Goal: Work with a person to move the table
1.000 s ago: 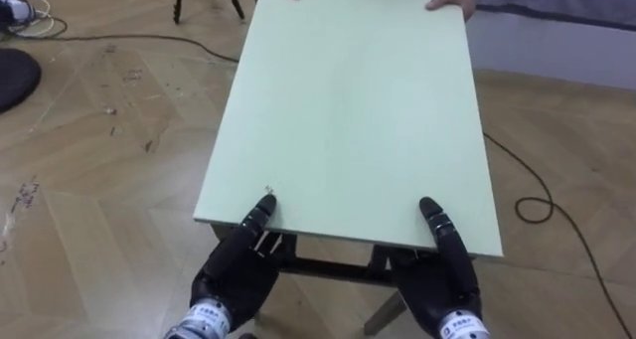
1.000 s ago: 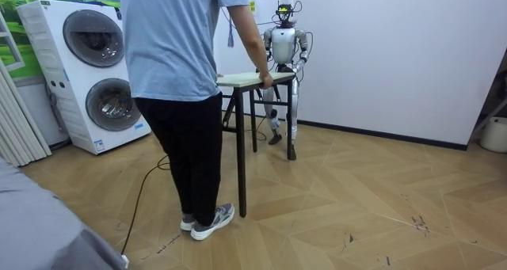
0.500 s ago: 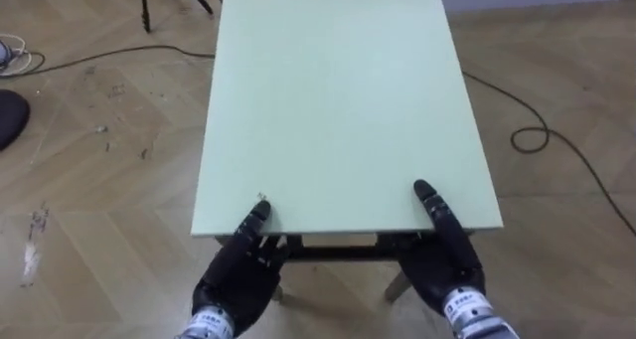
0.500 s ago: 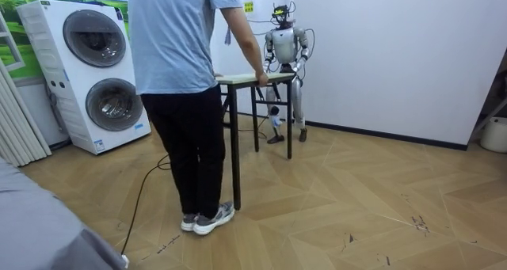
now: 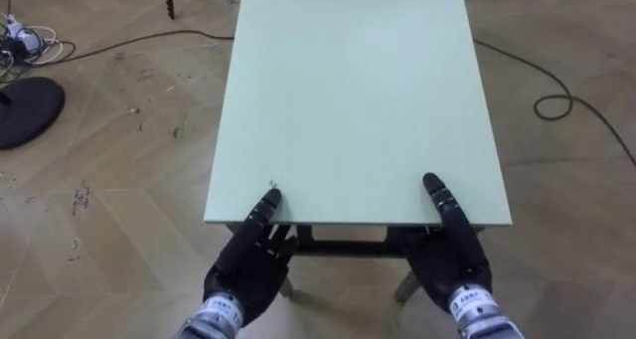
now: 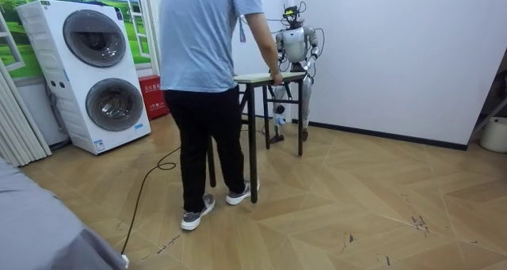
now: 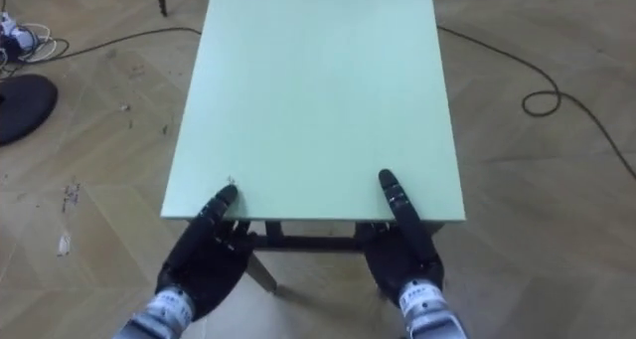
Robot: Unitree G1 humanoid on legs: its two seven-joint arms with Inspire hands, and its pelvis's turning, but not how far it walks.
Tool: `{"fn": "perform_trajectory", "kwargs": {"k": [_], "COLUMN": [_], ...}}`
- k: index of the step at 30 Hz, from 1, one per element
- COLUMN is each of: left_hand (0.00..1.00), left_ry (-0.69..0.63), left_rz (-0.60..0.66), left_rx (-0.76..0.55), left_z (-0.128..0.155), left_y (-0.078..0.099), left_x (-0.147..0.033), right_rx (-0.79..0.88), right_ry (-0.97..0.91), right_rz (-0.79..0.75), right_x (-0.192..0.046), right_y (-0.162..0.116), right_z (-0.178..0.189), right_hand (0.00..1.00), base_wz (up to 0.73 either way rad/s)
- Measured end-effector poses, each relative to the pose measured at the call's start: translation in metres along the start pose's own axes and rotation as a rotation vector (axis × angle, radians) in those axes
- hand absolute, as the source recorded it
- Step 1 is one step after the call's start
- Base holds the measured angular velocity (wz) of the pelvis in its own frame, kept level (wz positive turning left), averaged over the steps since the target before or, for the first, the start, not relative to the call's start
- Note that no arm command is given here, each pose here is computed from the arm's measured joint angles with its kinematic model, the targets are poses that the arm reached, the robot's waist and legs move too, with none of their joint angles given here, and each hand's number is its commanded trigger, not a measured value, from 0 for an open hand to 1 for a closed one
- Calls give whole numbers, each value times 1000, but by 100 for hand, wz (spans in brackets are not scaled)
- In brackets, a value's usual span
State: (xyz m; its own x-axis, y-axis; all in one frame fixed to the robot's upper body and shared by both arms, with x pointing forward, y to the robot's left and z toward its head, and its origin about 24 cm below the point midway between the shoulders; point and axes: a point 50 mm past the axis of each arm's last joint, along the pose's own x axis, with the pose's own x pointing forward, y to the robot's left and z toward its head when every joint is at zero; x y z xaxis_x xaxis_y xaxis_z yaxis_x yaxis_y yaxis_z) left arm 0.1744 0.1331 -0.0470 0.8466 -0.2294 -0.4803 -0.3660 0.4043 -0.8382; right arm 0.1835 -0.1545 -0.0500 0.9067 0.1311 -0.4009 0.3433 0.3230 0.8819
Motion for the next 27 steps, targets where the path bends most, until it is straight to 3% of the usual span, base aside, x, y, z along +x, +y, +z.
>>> {"fn": "perform_trajectory", "kwargs": {"k": [12,27], "left_hand": [100,100], "left_ry": [48,-27], "left_rz": [23,-2], "left_rx": [40,124], "left_z": [-10,4], "left_y": [9,5], "left_x": [-7,-13], "right_rx": [56,103], "right_ry": [-15,-6], "right_rz": [-55,-44], "right_x": [-19,-16], "right_y": [-22,-17], "right_z": [-4,-16], "right_hand": [100,100], "base_wz": [42,-5]}}
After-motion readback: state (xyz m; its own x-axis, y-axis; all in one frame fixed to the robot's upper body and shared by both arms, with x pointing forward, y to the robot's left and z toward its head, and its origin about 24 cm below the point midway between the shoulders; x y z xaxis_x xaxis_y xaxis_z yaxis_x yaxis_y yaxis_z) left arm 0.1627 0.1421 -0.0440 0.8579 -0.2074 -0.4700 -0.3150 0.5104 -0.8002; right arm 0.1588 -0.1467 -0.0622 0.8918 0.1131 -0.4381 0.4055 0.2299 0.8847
